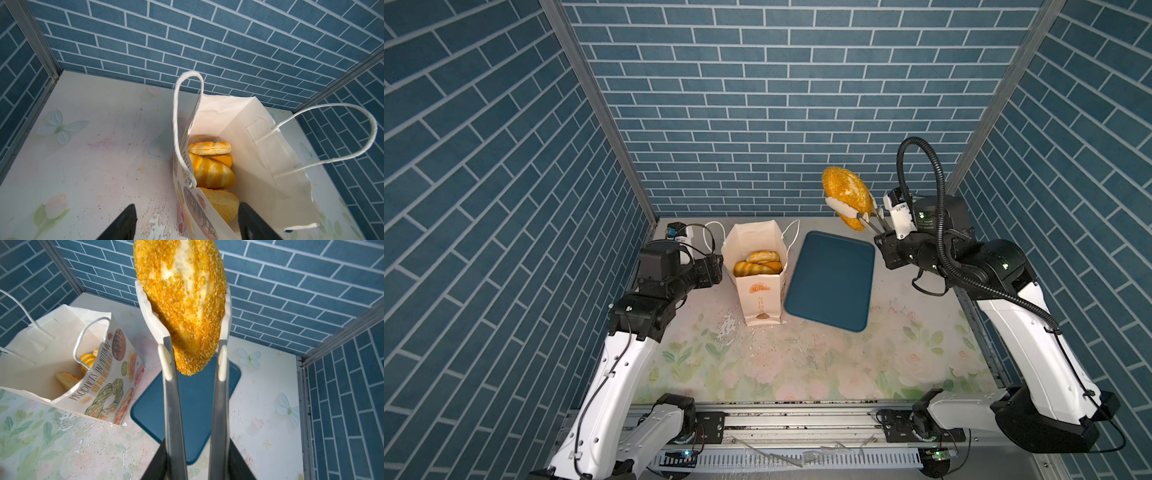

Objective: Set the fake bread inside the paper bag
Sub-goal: 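Lift the sesame loaf with the right tongs and carry it over the bag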

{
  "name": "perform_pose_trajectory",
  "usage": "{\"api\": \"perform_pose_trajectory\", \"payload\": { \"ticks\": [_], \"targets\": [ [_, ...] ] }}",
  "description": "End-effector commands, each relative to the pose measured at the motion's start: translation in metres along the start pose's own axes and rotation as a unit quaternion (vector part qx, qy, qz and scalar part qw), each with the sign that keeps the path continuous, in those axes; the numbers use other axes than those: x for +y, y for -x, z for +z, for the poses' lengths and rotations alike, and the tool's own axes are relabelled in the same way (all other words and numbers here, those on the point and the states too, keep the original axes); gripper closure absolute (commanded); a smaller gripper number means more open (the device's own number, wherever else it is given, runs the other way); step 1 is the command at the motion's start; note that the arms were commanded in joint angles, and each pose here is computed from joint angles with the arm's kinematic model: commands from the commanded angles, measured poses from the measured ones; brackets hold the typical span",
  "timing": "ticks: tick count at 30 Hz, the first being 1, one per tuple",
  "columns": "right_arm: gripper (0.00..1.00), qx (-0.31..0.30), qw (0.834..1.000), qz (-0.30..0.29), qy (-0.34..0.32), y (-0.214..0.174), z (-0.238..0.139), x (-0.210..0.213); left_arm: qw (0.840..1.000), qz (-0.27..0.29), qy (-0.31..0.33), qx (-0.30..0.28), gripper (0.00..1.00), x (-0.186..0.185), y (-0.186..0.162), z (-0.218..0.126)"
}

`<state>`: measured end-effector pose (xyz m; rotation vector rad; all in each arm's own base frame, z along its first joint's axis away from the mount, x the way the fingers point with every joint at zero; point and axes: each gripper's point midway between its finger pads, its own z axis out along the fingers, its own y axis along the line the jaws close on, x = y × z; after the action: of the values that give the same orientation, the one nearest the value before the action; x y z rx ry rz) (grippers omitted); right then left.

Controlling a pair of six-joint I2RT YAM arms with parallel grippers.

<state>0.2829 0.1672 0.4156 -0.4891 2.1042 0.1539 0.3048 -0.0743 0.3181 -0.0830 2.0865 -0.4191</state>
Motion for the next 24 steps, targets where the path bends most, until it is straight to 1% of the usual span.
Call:
{"api": "perform_pose_trajectory", "payload": {
  "ticks": [1,5,9,11,14,21,24],
  "targets": [
    [0.80,-0.046,0.999,-0.030,0.002,0.034,-0.001,0.014,1.000,-0.010,-0.009,-0.011,0.22,-0.002,0.002,-0.003],
    [0.80,-0.063,0.996,-0.067,0.010,0.056,-0.003,0.035,1.000,-0.013,-0.007,-0.010,0.22,0.000,-0.001,-0.002],
    [0.80,-0.089,0.992,-0.081,0.036,0.074,-0.006,0.057,1.000,-0.018,-0.009,-0.009,0.22,0.000,-0.002,0.000],
    [0.80,-0.097,0.990,-0.084,0.061,0.079,-0.007,0.069,1.000,-0.020,-0.008,-0.007,0.22,0.000,-0.003,0.002],
    [0.79,-0.100,0.986,-0.088,0.103,0.082,-0.006,0.088,1.000,-0.021,-0.006,-0.002,0.22,0.001,-0.004,0.006],
    [0.79,-0.103,0.977,-0.105,0.156,0.087,0.000,0.126,1.000,-0.023,-0.010,0.001,0.22,0.000,-0.003,0.013],
    [0.79,-0.086,0.976,-0.107,0.168,0.080,0.010,0.139,1.000,-0.028,-0.012,0.002,0.22,0.000,-0.004,0.014]
  ]
}}
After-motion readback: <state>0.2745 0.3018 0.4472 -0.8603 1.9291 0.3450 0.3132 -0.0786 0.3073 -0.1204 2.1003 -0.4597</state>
